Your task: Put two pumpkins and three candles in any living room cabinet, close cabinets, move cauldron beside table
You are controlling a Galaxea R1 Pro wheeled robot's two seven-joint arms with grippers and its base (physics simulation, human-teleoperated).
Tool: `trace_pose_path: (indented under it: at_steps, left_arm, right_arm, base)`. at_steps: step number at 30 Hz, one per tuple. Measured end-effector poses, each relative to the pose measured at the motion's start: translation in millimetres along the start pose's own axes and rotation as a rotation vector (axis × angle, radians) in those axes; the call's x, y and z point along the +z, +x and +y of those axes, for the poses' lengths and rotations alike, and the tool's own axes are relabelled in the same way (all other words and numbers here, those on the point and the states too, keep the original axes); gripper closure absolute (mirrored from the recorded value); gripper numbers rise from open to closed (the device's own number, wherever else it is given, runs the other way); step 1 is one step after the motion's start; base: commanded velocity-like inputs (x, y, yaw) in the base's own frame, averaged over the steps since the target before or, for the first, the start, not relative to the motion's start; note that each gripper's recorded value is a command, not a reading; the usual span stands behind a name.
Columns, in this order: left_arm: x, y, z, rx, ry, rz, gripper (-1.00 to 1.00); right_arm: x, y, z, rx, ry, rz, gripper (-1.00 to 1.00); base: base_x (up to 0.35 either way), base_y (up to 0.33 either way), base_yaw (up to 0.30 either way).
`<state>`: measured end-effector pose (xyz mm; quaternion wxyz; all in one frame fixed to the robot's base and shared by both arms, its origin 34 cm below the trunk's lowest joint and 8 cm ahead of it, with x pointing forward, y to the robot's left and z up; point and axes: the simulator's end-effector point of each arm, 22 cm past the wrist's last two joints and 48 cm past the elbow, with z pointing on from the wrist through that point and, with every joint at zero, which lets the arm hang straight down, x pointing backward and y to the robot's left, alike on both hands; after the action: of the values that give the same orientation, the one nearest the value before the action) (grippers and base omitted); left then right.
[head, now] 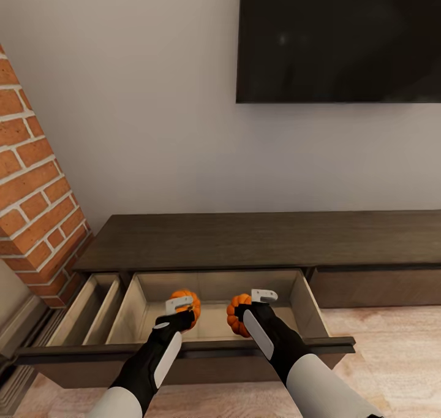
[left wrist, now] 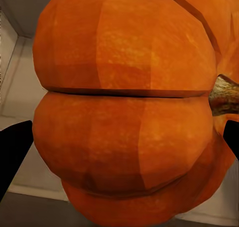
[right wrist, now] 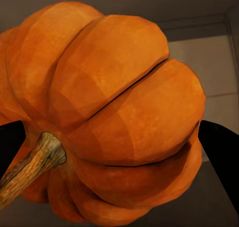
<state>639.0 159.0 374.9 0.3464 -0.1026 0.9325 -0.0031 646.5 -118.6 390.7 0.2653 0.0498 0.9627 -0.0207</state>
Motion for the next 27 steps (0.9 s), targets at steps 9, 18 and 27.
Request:
trace_pose_path:
  at_steps: [9, 18, 27]
  left_arm:
    - [-0.1, -4.6, -0.2, -0.007, 0.0, -0.021, 1.0]
    - [-0.1, -4.4, -0.2, -0.004, 0.0, -0.021, 1.0]
    - [1.4, -2.0, 0.3, -0.007, 0.0, -0.019, 1.0]
  right_arm:
    - [0.0, 0.0, 0.2, 0.0, 0.0, 0.0, 1.0]
    - [0.0, 0.1, 0.2, 0.0, -0.001, 0.0, 1.0]
    - [1.7, 1.9, -0.1, -0.001, 0.0, 0.001, 1.0]
  base:
    - [0.05, 0.052, 0.0]
    - [0.023, 0.018, 0.0]
    - [0.0, 0.0, 0.0]
